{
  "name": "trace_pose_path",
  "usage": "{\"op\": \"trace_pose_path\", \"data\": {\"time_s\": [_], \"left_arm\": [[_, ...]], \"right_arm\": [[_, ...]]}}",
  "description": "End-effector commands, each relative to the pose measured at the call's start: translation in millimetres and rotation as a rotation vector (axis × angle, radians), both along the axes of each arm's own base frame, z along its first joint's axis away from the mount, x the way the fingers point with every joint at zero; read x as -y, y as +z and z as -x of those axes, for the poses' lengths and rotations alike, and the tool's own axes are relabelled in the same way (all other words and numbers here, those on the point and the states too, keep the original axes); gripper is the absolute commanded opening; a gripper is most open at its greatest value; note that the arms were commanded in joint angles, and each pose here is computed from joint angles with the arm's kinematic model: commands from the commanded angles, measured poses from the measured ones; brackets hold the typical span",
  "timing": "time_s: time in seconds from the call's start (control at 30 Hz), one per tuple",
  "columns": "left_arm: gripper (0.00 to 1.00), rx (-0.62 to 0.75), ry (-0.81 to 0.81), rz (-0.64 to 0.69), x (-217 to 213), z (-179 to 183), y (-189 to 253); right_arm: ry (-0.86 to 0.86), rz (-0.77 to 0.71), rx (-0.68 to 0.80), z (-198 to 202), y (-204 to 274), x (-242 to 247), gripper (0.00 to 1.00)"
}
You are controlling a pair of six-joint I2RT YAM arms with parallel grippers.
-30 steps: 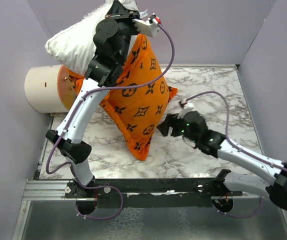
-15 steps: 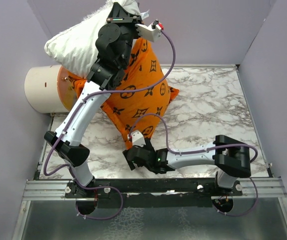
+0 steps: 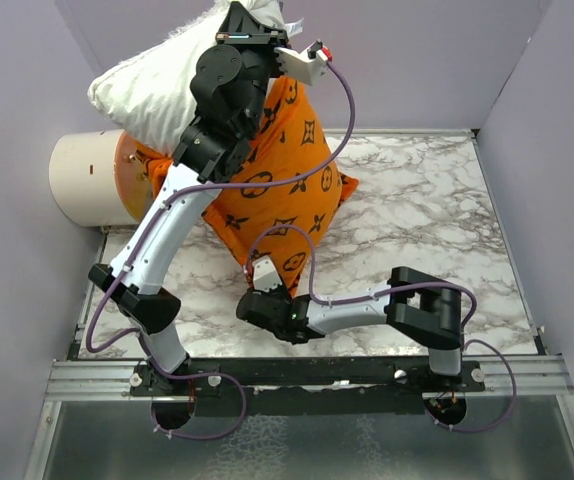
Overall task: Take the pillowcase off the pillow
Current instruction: Remove the pillow from the pillowcase.
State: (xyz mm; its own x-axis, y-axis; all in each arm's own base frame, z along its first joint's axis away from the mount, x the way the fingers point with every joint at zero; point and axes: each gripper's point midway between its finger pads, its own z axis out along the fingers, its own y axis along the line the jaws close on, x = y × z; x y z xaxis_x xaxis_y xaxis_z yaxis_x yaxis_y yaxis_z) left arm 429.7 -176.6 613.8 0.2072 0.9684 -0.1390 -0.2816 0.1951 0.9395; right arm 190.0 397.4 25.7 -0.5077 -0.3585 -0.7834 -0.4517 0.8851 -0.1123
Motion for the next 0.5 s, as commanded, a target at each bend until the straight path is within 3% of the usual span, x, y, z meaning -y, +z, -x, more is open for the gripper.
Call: {"op": "trace_pose_path", "data": {"time_s": [0.0,0.1,0.3,0.47], "left_arm": [[0.0,0.425,0.005,0.189,-62,99,135],[0.0,0.454,0.003,0.188,-61,101,141],[0.0,0.488,0.013,0.189,-62,83,141],[0.0,0.546,0.048,0.205,-85,66,150]], "right_arm": [[-0.117,0.121,0.017,-13,-26,55,0.29],[-0.143,0.086,0.024,-11,-20,66,0.04],[-0.284,-0.05,0.04,-9,-1,106,0.01],[-0.409,-0.26,-0.046,-18,1,147,0.01]]}}
